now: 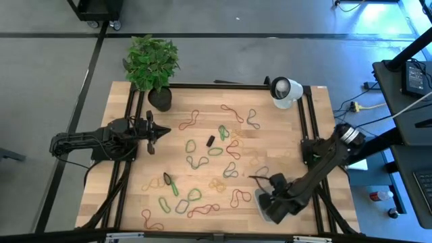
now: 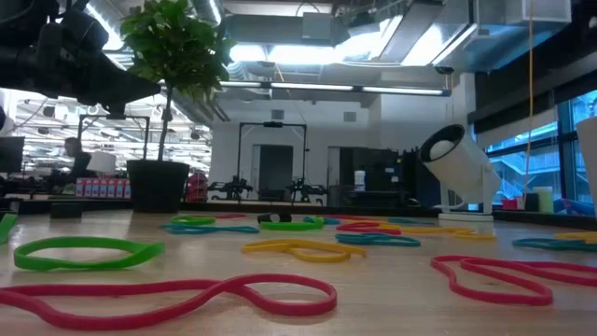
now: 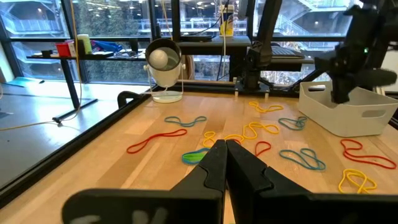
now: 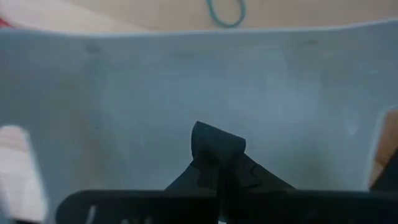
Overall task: Pick and place rubber bands into bin
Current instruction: Put the black rubber band into the white bin
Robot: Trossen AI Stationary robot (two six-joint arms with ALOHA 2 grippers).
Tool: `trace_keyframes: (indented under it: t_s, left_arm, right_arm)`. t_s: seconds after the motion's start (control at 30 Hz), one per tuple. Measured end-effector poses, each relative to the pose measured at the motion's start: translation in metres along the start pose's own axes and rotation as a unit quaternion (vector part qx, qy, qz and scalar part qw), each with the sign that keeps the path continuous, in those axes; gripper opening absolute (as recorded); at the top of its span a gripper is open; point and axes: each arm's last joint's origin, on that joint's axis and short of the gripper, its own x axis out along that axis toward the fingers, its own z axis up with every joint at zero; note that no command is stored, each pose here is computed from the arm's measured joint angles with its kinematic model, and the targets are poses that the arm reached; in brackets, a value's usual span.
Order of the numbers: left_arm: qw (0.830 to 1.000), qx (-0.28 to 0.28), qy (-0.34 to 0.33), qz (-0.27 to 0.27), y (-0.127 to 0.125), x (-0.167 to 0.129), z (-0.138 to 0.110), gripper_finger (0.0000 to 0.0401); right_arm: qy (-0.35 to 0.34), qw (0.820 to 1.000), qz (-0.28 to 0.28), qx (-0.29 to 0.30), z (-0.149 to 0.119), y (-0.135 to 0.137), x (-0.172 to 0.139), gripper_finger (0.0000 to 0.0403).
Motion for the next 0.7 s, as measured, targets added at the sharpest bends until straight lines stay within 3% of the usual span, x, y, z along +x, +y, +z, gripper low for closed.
trace_keyframes:
  t_s: [0.33,0.7]
  left_arm:
    - [1.000,0.000,0.000,0.000,0.000,0.000,0.000,0.0004]
    - [1.000,0.000,0.000,0.000,0.000,0.000,0.000,0.0004]
  right_arm:
    - [-0.007,0.999,-0.037,-0.007,-0.013,0.002,0.025,0.0000]
    - [0.004,1.000,-0.010,0.000,-0.014,-0.005,0.047,0.0000]
